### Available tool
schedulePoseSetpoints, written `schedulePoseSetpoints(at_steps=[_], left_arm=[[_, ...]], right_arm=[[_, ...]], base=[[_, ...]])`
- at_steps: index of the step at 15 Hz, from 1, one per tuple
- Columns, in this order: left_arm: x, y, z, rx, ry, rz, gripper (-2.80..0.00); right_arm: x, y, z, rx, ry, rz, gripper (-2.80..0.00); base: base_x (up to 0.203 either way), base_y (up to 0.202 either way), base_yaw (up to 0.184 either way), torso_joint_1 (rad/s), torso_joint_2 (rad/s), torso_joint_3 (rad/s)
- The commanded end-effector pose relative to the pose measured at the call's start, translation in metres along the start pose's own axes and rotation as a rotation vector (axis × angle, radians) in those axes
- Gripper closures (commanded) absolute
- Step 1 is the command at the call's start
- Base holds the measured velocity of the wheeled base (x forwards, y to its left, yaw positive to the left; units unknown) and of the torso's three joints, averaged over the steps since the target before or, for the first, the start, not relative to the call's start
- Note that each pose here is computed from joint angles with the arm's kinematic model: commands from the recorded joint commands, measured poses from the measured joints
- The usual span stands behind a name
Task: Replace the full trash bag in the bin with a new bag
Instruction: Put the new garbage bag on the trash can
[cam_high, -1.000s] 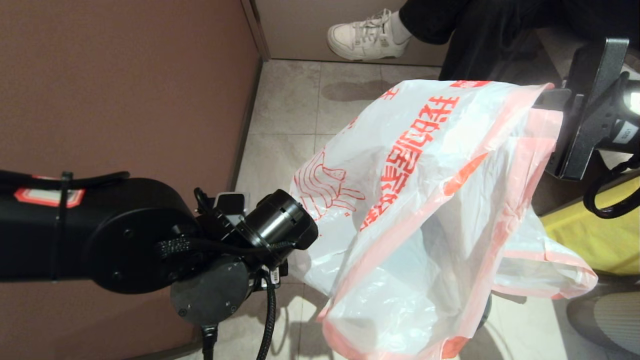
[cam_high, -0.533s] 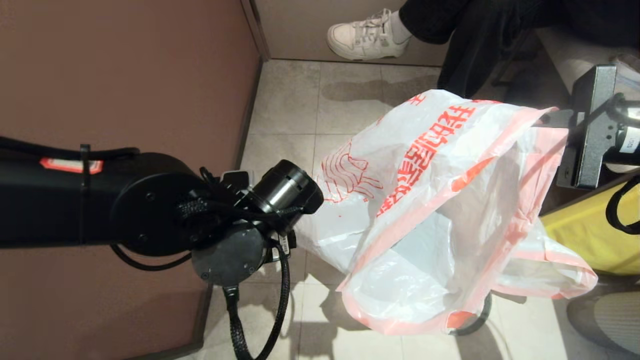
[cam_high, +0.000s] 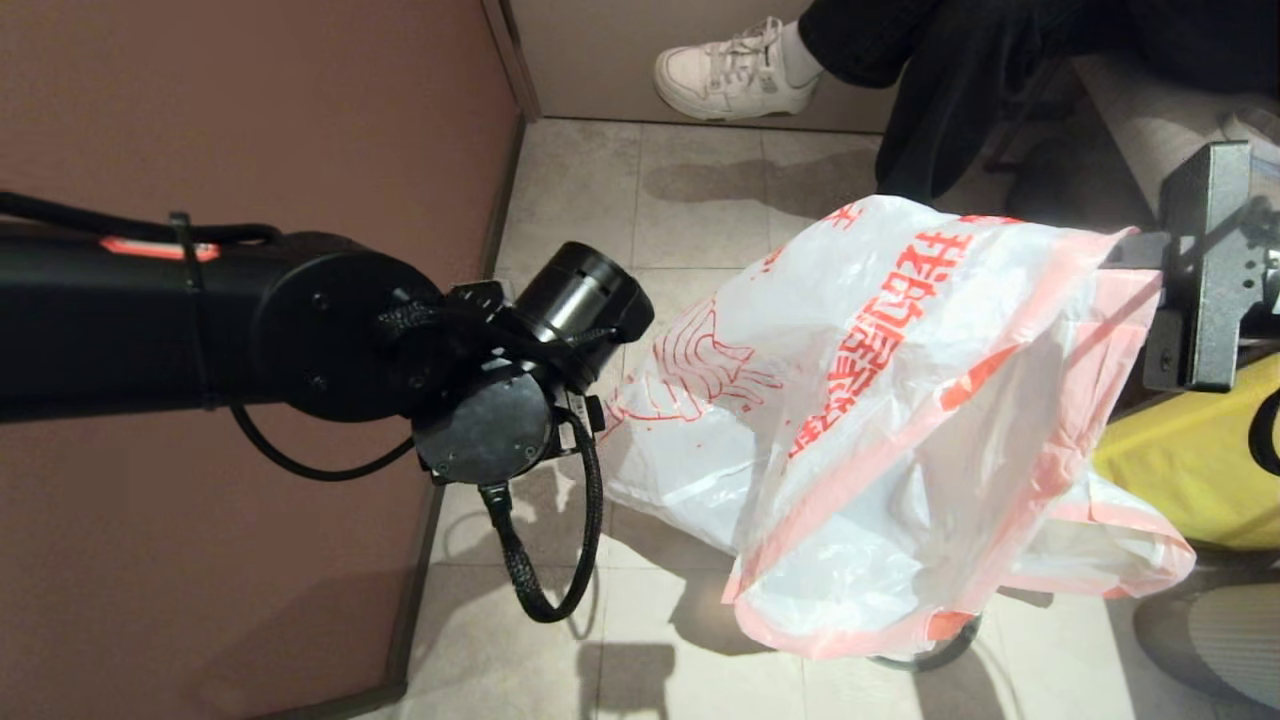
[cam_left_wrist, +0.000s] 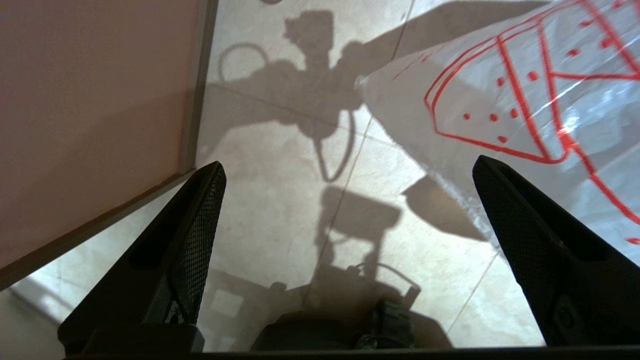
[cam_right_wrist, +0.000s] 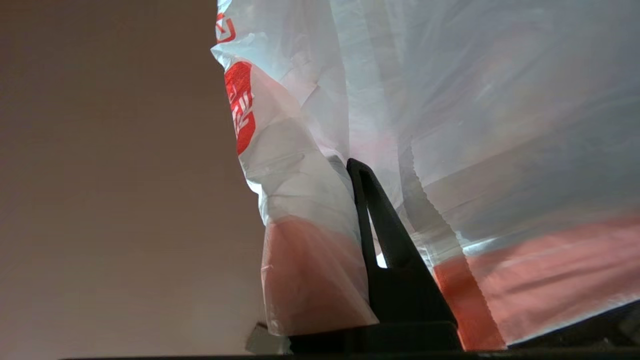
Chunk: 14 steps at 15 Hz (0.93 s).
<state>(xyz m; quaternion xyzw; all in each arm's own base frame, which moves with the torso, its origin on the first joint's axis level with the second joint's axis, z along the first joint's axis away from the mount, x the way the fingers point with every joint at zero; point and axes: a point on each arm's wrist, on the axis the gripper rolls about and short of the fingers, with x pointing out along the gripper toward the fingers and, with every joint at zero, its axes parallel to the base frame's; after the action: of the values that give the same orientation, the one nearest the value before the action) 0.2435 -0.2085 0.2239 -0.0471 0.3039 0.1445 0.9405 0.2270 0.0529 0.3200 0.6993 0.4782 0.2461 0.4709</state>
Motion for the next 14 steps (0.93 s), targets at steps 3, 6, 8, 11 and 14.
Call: schedulePoseSetpoints(at_steps=[3, 6, 8, 11, 14], left_arm=[[0.001, 0.002, -0.001, 0.008, 0.002, 0.01, -2.8], [0.0, 0.002, 0.003, -0.007, -0.009, 0.008, -2.8], [-0.005, 0.002, 0.011, -0.034, -0.048, 0.008, -2.8], [-0.01, -0.002, 0.023, -0.026, -0.076, -0.015, -2.8], [-0.004, -0.004, 0.011, 0.021, -0.052, 0.007, -2.8]], right_arm=[[-0.004, -0.007, -0.003, 0.025, -0.002, -0.022, 0.0], [-0.003, -0.011, 0.022, 0.029, -0.096, -0.031, 0.0], [-0.016, -0.005, 0.032, -0.033, -0.167, 0.001, 0.0], [-0.032, 0.017, 0.044, -0.097, -0.236, 0.062, 0.0], [-0.036, 0.035, 0.056, -0.124, -0.271, 0.094, 0.0]], base=[[0.0, 0.0, 0.0, 0.0, 0.0, 0.0], [0.0, 0.0, 0.0, 0.0, 0.0, 0.0], [0.0, 0.0, 0.0, 0.0, 0.0, 0.0], [0.0, 0.0, 0.0, 0.0, 0.0, 0.0], [0.0, 0.0, 0.0, 0.0, 0.0, 0.0]])
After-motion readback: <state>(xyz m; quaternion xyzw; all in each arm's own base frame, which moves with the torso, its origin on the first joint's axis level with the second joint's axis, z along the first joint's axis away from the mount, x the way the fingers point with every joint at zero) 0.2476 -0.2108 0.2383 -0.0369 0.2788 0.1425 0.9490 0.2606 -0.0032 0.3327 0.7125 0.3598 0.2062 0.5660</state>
